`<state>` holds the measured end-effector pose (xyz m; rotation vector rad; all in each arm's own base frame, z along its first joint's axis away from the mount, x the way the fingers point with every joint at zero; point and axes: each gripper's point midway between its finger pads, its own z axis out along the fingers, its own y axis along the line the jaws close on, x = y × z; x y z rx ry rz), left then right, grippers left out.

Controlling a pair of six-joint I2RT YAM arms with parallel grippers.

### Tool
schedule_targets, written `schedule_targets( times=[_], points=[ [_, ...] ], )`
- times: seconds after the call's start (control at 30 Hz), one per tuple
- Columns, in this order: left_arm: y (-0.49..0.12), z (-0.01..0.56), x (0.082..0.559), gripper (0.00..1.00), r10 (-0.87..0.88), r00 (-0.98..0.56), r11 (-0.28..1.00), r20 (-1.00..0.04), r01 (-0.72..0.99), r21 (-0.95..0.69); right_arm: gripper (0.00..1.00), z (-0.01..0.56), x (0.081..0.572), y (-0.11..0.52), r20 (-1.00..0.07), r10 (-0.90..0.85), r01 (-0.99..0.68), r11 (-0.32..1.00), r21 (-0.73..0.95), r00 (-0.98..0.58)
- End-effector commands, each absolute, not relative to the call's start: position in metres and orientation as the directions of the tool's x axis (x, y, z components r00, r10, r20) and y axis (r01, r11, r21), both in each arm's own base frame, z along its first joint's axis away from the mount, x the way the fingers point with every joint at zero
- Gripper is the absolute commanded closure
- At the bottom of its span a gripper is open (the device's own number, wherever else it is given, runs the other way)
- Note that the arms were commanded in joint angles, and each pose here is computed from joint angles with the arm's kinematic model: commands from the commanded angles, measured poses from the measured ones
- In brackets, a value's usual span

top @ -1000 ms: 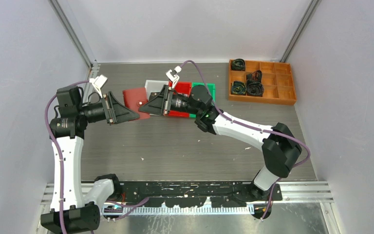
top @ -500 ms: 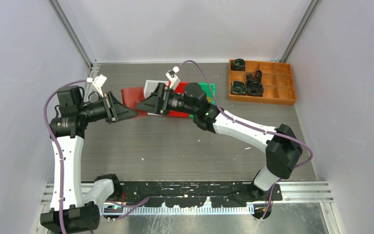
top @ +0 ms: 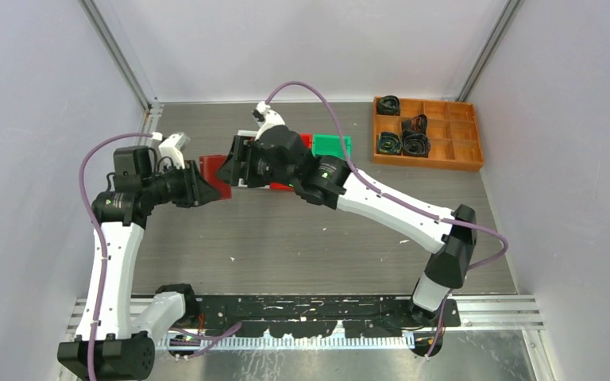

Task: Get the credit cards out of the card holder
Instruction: Open the card holder at the center of the board.

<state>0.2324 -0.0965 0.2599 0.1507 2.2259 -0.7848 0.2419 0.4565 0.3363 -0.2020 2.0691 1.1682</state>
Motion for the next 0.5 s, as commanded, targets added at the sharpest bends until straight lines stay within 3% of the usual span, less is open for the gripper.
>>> schedule_targets(
  times=[0.0,0.17,0.47],
  points=[
    [-0.095,0.265,0.238,1.0,-0.053,-0.635,0.842,-0.77,0.387,-0.377,0.39,0.329,0.251,0.46,-0.692,0.176,-0.45,0.644,0.619,-0.7],
    [-0.104,0.267,0.235,1.0,-0.032,-0.641,0.832,-0.767,0.408,-0.376,0.51,0.314,0.254,0.463,-0.69,0.147,-0.428,0.687,0.587,-0.709],
    [-0.11,0.272,0.226,1.0,-0.022,-0.644,0.821,-0.765,0.424,-0.381,0.53,0.305,0.259,0.464,-0.682,0.169,-0.398,0.703,0.589,-0.711]
  ],
)
